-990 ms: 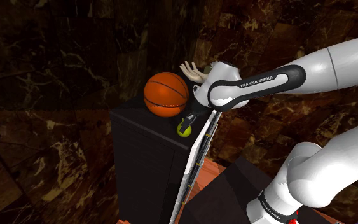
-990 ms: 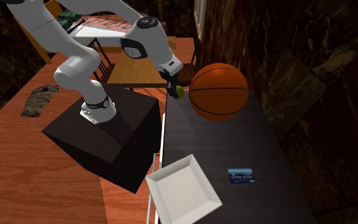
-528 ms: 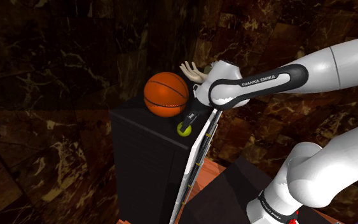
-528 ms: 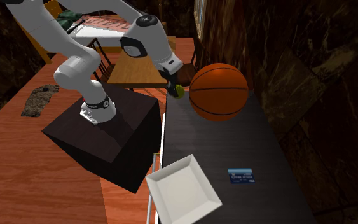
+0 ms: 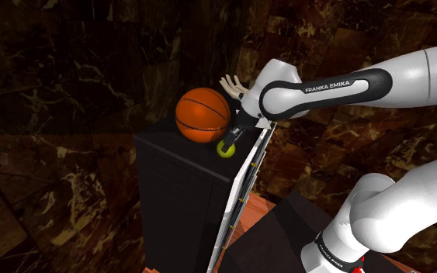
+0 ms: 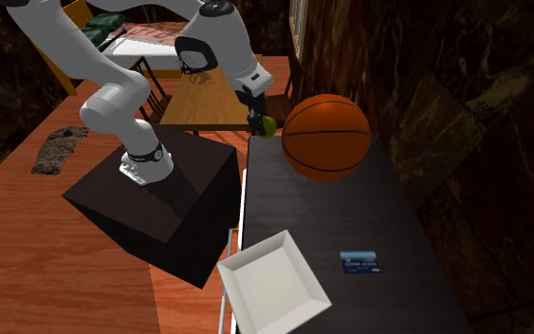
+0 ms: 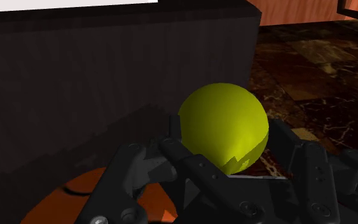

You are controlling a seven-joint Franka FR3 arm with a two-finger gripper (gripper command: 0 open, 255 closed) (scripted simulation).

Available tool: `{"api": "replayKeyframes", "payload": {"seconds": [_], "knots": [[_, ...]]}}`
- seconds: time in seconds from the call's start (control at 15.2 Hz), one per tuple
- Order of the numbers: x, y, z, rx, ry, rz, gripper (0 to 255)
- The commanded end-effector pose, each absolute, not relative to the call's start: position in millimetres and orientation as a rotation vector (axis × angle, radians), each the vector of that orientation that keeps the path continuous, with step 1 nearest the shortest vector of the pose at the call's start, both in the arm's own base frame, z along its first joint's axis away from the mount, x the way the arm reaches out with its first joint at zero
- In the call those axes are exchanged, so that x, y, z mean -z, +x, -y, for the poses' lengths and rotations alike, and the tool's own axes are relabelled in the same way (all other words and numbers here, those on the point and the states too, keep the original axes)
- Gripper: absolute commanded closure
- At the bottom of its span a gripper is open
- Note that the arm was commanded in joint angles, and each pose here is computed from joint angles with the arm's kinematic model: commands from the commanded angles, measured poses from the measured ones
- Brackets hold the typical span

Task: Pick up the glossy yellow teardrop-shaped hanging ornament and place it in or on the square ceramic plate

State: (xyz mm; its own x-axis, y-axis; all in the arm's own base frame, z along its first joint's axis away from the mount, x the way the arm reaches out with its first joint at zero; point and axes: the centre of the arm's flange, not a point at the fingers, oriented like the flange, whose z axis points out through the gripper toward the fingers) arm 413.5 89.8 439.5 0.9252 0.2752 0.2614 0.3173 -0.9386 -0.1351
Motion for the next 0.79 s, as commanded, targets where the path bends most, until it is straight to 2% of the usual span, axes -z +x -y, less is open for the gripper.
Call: {"api": "replayKeyframes", "payload": {"seconds": [0.0,0.46,0.73], "knots": [[-450.1,412.8,-89.2,0.357,-2.910,0.451,255],[-482.8,412.8,-89.2,0.357,-2.910,0.451,255],[-482.4,435.7,-41.6,0.357,-2.910,0.451,255]]}}
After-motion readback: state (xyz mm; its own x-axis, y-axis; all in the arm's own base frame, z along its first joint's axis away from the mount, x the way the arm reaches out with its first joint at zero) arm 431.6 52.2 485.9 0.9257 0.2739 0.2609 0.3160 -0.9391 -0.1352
